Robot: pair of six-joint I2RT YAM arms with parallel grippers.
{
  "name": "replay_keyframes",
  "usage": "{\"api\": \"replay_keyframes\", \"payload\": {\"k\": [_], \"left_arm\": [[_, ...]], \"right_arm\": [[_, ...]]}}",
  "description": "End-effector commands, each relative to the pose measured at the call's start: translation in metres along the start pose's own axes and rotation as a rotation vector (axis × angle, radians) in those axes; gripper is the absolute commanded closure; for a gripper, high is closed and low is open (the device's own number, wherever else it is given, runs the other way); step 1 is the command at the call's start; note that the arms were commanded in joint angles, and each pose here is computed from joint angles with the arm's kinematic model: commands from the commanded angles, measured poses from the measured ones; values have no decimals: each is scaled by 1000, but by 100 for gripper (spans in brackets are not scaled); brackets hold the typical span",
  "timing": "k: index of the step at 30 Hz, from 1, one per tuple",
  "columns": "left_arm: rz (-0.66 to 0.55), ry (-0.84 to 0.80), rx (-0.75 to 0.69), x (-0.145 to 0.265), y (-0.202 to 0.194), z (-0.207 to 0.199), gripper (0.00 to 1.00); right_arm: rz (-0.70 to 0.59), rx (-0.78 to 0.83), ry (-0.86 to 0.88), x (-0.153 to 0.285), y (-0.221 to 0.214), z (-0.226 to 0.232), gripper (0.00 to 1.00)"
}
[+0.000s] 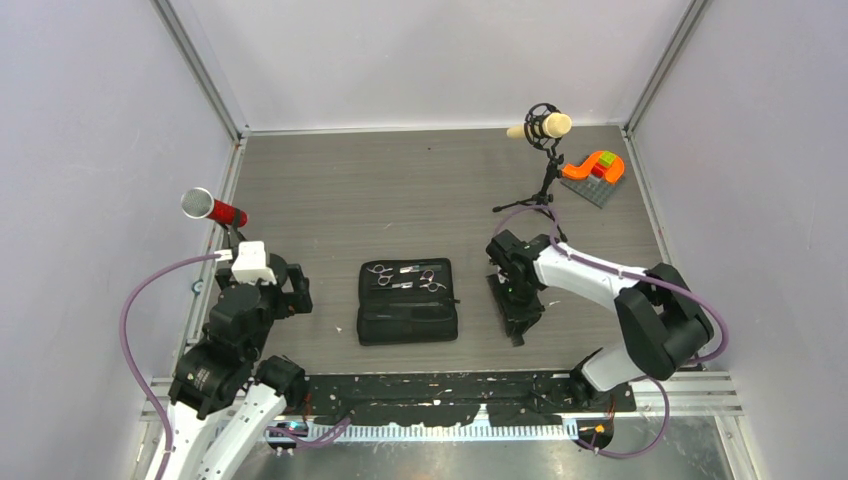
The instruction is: Sort the hair-cutting tools
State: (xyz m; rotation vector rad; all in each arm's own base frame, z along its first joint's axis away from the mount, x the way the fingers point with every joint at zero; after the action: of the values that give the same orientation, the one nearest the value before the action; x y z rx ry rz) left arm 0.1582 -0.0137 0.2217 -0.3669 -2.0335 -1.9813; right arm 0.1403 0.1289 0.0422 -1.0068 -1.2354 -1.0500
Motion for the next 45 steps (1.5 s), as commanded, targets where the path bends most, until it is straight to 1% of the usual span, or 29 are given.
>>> {"api": "replay_keyframes", "payload": {"k": [1, 5, 9, 12, 15, 17, 18, 19, 20, 21, 22, 23, 24, 25, 26, 28, 33, 39, 43, 44, 45], "left_arm": [[-28, -24, 7, -2, 7, -5, 0], [7, -80, 40, -1, 4, -16, 0], [86, -147, 100, -3, -4, -32, 0], [146, -229, 160, -4, -10, -51, 0], [183, -281, 189, -7, -12, -64, 0], [202, -284, 185, -8, -12, -66, 0], [209, -276, 171, -7, -12, -64, 0], [207, -266, 160, -7, -11, -62, 0], [206, -250, 144, -6, -10, -59, 0], [204, -234, 122, -6, -9, -54, 0], [196, -219, 106, -4, -8, -51, 0], [186, -205, 92, -3, -7, -47, 0], [171, -194, 77, -2, -5, -43, 0], [160, -181, 64, -2, -4, -40, 0], [146, -173, 52, -1, -4, -37, 0], [119, -174, 25, 0, -3, -34, 0], [46, -189, -20, 2, 0, -31, 0], [-9, -214, -21, 1, 1, -33, 0], [-19, -211, -20, 2, 2, -32, 0], [-20, -212, -20, 2, 1, -32, 0], [-20, -213, -21, 2, 1, -32, 0]], "right_arm": [[-80, 3, 36, 28, 12, 9, 95], [-148, 6, 49, 43, 22, 12, 95], [-210, 14, 88, 54, 27, 18, 95], [-250, 32, 107, 61, 30, 20, 95], [-271, 38, 90, 61, 31, 17, 94], [-280, 34, 28, 58, 33, 7, 83], [-289, 32, -25, 56, 36, -1, 70], [-291, 33, -50, 55, 38, -5, 64], [-297, 23, -92, 54, 43, -13, 54], [-300, 13, -103, 54, 46, -17, 49], [-295, -5, -109, 51, 52, -22, 40], [-295, -27, -98, 50, 57, -26, 36], [-296, -36, -90, 47, 63, -27, 30], [-297, -50, -74, 47, 69, -29, 27], [-301, -54, -67, 43, 75, -29, 22], [-308, -57, -58, 38, 86, -31, 16], [-306, -24, -54, 24, 107, -41, 12], [-256, 44, -4, 8, 117, -43, 12], [-226, 41, -6, -3, 120, -46, 14], [-220, 33, 1, -4, 121, -45, 15], [-196, 25, 5, -8, 118, -45, 19]]}}
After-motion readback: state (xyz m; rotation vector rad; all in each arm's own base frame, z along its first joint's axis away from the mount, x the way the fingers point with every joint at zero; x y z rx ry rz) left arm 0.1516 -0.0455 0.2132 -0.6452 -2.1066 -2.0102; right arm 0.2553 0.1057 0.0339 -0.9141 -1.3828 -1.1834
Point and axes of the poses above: each gripper's point midway between its finger pads, its own x axis back along the fingers, its own z axis along the line the jaws close on, y = z × x, the point moved 2 cm from there along x, back along the fingers, and after that the axes turned 2 degrees about -x, right-handed, at the moved point
